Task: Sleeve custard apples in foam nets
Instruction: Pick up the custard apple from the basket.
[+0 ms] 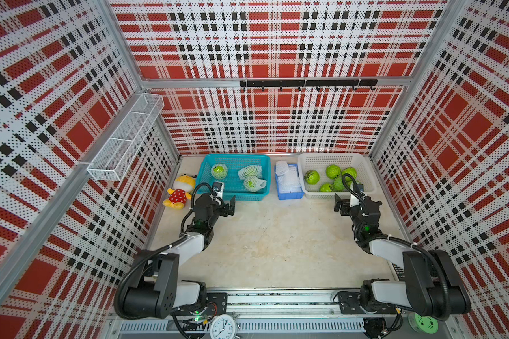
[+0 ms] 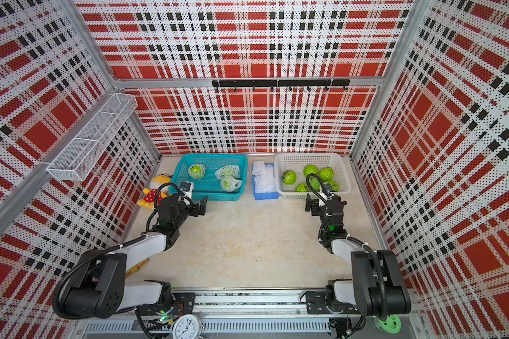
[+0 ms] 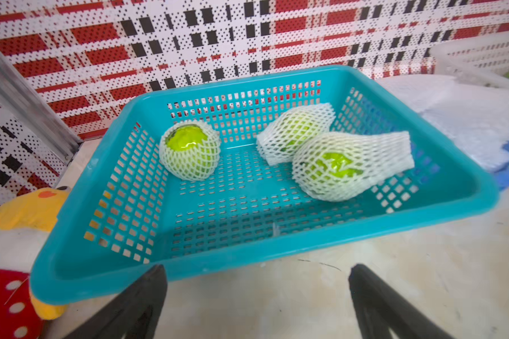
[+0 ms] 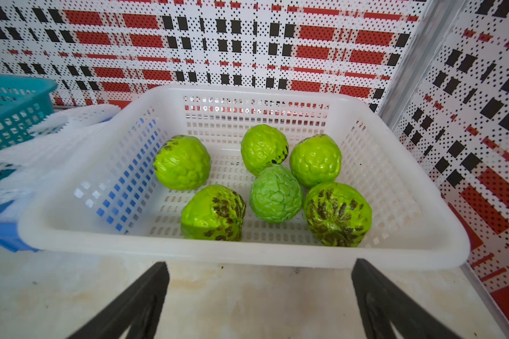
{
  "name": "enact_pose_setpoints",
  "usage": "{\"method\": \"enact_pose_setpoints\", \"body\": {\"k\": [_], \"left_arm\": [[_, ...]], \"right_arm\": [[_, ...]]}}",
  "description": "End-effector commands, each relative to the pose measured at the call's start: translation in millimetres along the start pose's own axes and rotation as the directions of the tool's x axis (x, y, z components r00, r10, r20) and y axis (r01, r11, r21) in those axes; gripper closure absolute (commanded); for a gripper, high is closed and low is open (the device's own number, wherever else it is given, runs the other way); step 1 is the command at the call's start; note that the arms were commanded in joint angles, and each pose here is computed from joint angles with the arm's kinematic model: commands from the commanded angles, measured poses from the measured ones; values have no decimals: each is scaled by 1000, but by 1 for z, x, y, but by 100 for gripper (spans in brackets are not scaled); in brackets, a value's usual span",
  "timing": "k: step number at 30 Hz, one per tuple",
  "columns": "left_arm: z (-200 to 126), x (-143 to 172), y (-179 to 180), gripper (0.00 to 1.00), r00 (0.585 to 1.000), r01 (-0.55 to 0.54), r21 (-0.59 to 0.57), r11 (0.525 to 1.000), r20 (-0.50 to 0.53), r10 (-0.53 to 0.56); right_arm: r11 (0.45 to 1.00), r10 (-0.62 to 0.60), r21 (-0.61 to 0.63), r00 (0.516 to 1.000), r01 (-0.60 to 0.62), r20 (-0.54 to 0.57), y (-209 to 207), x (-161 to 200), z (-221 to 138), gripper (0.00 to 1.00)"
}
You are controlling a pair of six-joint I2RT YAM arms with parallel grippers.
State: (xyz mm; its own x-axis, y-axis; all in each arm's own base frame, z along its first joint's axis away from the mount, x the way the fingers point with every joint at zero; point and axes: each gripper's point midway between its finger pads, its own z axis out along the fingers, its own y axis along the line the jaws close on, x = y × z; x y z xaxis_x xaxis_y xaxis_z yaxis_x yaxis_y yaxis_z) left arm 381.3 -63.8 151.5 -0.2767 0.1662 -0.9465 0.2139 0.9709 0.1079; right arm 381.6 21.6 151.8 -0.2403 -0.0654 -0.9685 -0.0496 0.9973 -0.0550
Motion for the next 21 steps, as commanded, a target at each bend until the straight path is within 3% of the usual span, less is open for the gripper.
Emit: {"method": "enact_pose_setpoints", "body": {"k": [1,7,12,14,16,17,18,20,21], "left_arm": [[-18,14,1,0,998,-11,-52,999,-58,8],[-44,-6,6,1,999,20,-88,996,-24,-22],[-65,-79,11,1,998,27,-48,998,55,-24],[-78,-122,12,1,994,1,-12,1000,110,0],[-98,-167,11,0,982,-45,21,999,185,40],[-107,-187,14,1,973,-39,9,999,228,36],[-116,-204,25,1,964,37,-33,999,266,-27],[-130,-221,45,1,934,190,-87,978,323,-153],[-134,-228,42,1,929,184,-48,982,336,-158]], "right_arm": [[1000,17,-4,1000,-17,-13,3,-8,-8,0],[999,10,-31,1000,-11,-14,7,-33,-33,0],[997,50,-53,998,-52,-34,7,-94,-59,0],[978,207,24,977,-206,-56,-6,-119,-65,0],[904,424,102,901,-415,-91,-18,-131,-72,0],[896,444,15,889,-445,-110,-8,-146,-72,0],[879,451,-113,884,-464,-121,7,-162,-72,0],[834,504,-203,858,-513,-97,15,-181,-69,0],[824,510,-232,855,-517,-92,17,-186,-66,0]]}}
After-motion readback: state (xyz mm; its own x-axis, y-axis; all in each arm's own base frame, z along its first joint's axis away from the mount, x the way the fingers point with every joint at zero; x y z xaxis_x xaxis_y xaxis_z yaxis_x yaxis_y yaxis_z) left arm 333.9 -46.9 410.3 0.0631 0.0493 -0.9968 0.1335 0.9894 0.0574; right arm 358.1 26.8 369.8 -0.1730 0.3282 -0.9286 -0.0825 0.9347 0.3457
